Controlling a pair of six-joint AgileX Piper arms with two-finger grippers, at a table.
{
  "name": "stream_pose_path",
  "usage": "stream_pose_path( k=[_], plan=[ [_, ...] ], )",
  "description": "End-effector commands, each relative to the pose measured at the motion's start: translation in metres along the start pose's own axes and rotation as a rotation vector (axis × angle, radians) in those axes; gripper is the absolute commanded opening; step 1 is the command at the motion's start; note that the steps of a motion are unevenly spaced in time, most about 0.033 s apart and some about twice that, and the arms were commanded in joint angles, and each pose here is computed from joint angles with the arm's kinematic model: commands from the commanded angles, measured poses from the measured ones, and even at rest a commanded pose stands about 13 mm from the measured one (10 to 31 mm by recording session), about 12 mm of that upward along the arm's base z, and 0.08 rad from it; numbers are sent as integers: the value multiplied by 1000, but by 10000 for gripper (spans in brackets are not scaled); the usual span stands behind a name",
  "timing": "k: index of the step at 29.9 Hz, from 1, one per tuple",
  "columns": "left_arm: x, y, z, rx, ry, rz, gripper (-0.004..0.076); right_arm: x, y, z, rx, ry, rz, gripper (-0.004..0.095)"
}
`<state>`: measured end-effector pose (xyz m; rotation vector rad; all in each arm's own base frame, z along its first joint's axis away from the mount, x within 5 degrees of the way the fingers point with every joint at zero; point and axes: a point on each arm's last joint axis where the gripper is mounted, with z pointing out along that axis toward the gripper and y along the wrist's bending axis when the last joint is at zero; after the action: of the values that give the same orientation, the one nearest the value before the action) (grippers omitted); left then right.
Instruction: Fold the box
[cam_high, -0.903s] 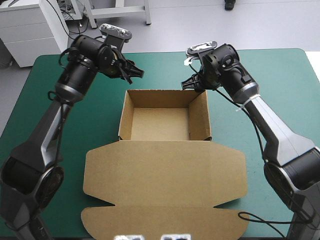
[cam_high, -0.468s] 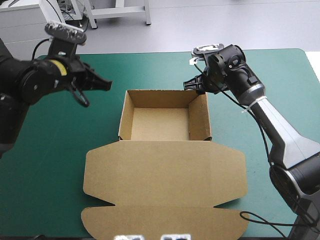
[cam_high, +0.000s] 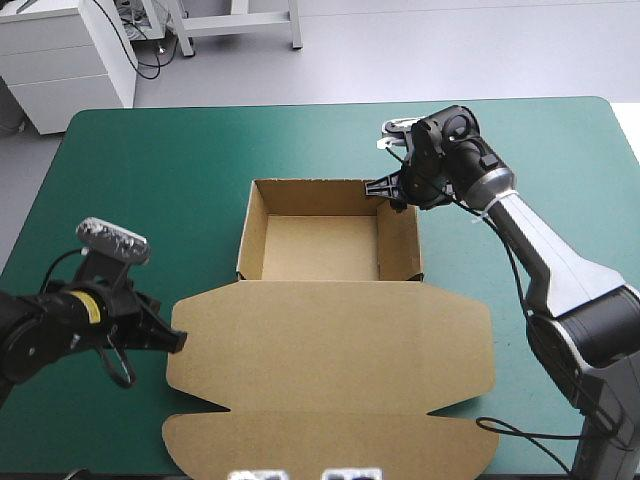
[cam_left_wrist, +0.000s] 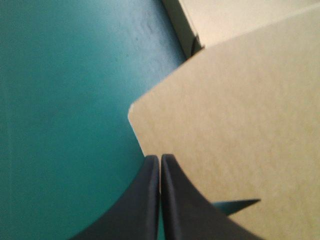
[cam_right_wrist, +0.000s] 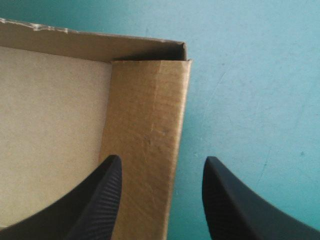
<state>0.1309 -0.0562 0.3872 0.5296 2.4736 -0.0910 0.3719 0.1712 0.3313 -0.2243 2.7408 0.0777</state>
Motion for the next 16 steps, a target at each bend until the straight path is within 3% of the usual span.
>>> stream_pose_path(
  k=[1,10,13,15,16],
  plan=[
    [26,-1,6,10,-26,-6,-8,-3,-1,-6,-14,-16,10,431],
    [76,-3,33,8,78,-6,-8,-3,5,31,-24,71,6,378],
    [82,-3,36,8,92,-5,-8,-3,5,32,-20,73,3,205],
    [83,-3,36,6,92,-4,-8,-3,4,29,-11,64,-1,18],
    [83,-2,36,2,87,-2,-8,-3,3,28,-11,62,1,-14]
  ],
)
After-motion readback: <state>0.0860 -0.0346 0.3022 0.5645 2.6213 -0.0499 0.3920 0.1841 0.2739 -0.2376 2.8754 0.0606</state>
